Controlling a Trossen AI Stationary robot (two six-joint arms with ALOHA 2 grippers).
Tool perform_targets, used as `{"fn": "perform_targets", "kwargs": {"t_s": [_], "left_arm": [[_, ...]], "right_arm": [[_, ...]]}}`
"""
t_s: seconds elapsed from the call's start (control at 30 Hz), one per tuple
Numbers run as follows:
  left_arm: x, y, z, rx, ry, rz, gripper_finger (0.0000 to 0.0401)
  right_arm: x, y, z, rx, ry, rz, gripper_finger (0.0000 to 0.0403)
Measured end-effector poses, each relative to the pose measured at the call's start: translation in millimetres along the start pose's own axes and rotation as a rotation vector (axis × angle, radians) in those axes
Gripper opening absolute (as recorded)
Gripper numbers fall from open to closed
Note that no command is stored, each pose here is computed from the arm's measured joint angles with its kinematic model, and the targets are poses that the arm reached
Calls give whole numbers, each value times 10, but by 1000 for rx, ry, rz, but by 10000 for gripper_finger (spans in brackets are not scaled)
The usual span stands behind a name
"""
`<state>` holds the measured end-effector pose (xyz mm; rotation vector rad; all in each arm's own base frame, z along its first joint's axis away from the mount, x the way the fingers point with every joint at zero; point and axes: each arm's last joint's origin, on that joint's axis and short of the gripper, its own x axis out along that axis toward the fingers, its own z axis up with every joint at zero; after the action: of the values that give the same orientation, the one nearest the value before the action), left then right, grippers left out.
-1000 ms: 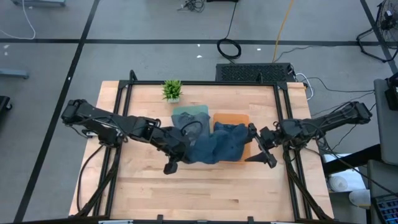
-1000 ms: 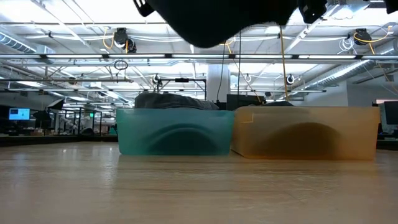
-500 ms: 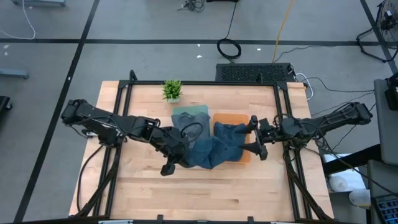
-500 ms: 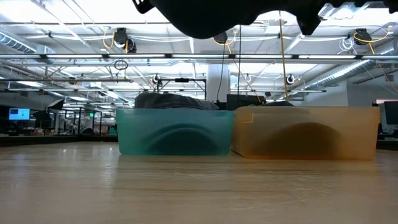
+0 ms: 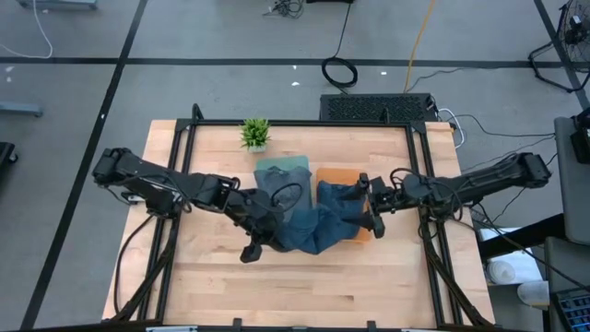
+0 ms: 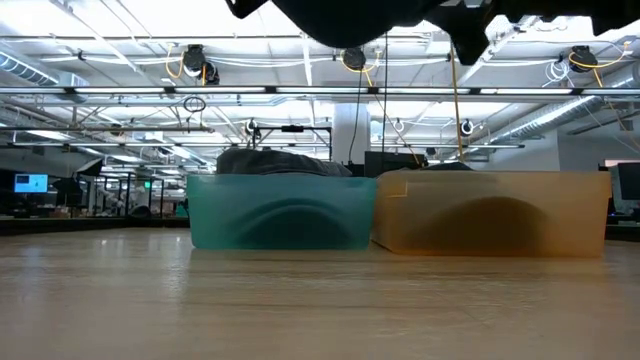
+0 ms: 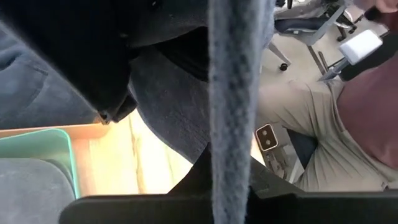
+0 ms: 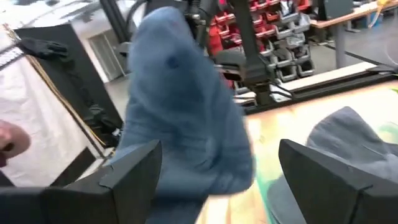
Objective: Pick & Place hat
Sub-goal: Put the blue cap into the orange bin
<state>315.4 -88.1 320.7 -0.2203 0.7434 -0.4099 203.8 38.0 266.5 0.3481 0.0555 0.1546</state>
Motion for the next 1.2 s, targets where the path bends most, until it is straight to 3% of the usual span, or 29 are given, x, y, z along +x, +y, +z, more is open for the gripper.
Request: {"fn": "perform_targets", "kwargs": {"t_s": [0.17,0.53,0.83,1.0,1.2], "left_arm": [[56,-11,-11,12,10,-4,7],[141,9,-41,8,33,24,7],[131,0,-38,0,31,23,7],[129,12,-29,-8,21,35,7],[126,27,-26,-11,17,53,7]], "right_arm": [[139,-70,8,-23,36,-18,311],[586,-54,43,-40,142,79,311],[600,-57,17,-34,194,83,299],[596,-29,32,-37,180,95,215],[596,-13,46,-34,165,107,30]]}}
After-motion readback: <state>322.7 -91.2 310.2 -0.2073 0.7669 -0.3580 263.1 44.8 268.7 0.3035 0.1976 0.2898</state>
